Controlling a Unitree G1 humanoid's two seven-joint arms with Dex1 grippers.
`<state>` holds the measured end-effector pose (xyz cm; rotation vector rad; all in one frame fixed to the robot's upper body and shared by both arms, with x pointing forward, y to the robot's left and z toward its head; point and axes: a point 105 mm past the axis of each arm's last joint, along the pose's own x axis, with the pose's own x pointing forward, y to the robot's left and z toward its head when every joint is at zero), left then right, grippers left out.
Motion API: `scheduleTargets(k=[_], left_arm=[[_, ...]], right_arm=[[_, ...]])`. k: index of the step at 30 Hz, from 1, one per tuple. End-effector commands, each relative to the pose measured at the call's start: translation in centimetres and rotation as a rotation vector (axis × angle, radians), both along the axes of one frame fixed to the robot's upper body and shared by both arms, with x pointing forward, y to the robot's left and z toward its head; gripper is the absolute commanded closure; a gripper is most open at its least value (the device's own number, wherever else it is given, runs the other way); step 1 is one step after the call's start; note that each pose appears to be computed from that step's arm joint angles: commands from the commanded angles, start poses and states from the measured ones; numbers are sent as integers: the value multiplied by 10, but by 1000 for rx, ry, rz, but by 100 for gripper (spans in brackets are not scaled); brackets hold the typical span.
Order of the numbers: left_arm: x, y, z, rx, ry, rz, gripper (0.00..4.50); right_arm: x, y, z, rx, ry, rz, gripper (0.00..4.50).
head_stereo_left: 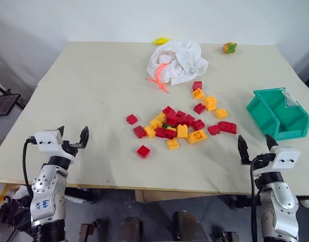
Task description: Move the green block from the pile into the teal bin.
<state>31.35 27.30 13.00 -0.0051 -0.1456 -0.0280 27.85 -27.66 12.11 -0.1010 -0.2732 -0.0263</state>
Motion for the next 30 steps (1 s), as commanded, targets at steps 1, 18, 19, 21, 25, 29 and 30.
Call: scheduleTargets(k=[1, 18, 19, 21, 25, 29, 30], left_arm=[[1, -3, 17, 32, -47, -30, 0], [-9, -63, 20, 116, -29, -546, 0], [-10, -68, 20, 142, -25, -591, 0], [-13, -75, 18, 172, -14, -664, 0], [-24, -91, 14, 167, 29, -853, 0], [-37, -98, 25, 243, -8, -1017, 0], [-40, -99, 28, 245, -15, -1047, 0]], right_arm=[[-1, -2, 11, -24, -40, 18, 4], [4, 55, 14, -25, -25, 321, 224], [3, 63, 13, -45, -16, 367, 259], [1, 77, 10, -70, 2, 451, 325], [-11, 103, -1, -189, 83, 682, 449], [-23, 83, -5, -243, 146, 732, 449], [-26, 76, -6, -263, 167, 745, 449]])
